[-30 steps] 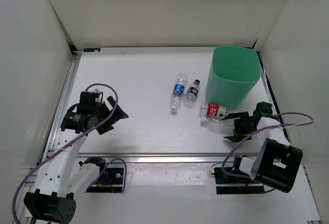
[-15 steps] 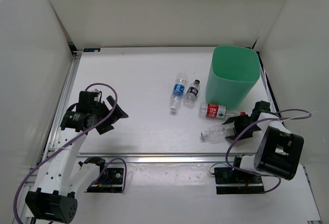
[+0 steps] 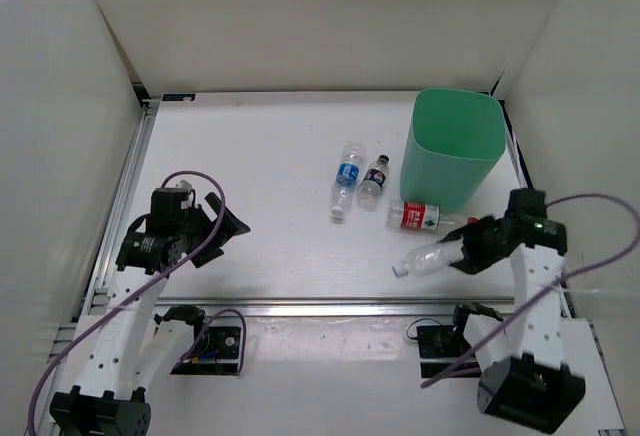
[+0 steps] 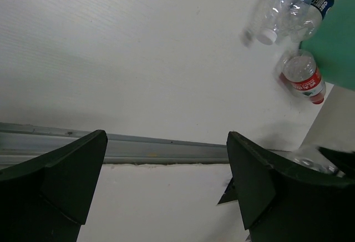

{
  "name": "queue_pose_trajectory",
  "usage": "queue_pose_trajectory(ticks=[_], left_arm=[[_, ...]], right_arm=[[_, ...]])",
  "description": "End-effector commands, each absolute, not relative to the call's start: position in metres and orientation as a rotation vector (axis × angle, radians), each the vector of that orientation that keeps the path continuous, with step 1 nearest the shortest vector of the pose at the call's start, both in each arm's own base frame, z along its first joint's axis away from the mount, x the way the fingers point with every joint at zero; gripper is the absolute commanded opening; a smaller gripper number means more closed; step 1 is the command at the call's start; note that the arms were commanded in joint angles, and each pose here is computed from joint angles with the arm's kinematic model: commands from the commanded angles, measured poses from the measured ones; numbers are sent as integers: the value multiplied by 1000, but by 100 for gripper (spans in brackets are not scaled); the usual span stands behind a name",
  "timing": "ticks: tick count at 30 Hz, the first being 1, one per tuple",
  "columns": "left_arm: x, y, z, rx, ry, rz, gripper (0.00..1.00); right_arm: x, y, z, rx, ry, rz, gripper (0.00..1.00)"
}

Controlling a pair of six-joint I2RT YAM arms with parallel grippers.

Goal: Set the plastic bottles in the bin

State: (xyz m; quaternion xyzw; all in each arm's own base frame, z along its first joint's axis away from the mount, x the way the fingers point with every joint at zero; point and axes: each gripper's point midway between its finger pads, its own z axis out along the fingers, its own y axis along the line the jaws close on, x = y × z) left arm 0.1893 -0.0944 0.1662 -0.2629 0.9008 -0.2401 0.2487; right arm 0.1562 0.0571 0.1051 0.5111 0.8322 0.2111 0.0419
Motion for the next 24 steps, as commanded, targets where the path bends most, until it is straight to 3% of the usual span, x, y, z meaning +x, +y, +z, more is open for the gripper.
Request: queue_pose_trajectory(ticks=[1,2,3,6,7,13,19,21,24], left_arm=[[199,-97,169,-719,2385,-703,100],[205,-100,175,-698,2356,-730,100],[206,-100,172,-712,2352,-736,100],[214,-111,179,-665,2327,-832,97],[214,-115,180,-610,2335,-848,97],[229,-125,207,-424,2362,-836,98],[233,-129,201,-424,2408,-819,99],[233,-132,199,-422,2421,-833,99],[237,-131,198,-404,2429,-817,99]], right_arm=[[142,61,216,1378,2404,682,24],[149,55,244,1312,2356,662,24],[159,49,311,1161,2200,662,25],[193,15,378,1084,2074,492,25],[199,7,428,1015,1931,473,25],[311,-39,449,1015,1831,344,21],[388,-44,407,922,1878,171,31],[410,-38,402,847,1892,108,35],[419,-30,412,772,1882,80,57]])
